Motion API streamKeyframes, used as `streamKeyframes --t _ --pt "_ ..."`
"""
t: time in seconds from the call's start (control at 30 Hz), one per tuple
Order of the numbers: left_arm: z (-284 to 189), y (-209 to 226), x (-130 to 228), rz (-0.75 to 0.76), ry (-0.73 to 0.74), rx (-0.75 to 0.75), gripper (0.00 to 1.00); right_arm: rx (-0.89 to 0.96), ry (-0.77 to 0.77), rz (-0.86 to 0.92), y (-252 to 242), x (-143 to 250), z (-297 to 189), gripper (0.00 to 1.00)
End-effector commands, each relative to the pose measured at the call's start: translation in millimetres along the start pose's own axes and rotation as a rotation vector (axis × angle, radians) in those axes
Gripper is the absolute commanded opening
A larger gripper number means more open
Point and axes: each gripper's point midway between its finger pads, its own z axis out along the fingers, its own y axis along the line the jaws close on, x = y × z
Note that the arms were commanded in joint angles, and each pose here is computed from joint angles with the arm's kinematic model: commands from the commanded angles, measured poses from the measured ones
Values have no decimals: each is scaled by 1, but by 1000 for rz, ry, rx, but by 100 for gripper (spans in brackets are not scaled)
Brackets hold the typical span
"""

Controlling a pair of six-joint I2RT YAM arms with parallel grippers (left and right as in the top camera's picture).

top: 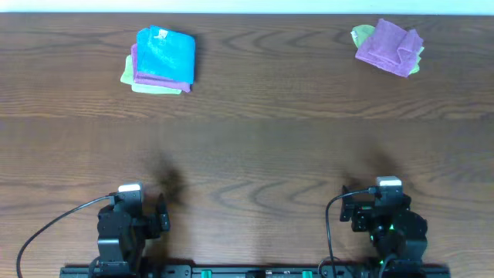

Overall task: Fold the cloth
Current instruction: 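Move the right gripper toward the purple cloth at top right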

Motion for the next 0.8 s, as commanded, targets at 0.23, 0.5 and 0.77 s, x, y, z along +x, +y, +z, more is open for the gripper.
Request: streamKeyframes --t 0.23,0.5,0.77 --pt "3 4 9 16 25 -23 95 4 5 -2 -1 4 2 99" --pt "3 4 9 16 25 -23 95 18 6 -6 -3 4 2 99" --pt "3 4 9 16 25 -23 95 78 44 147 -14 -21 -10 99"
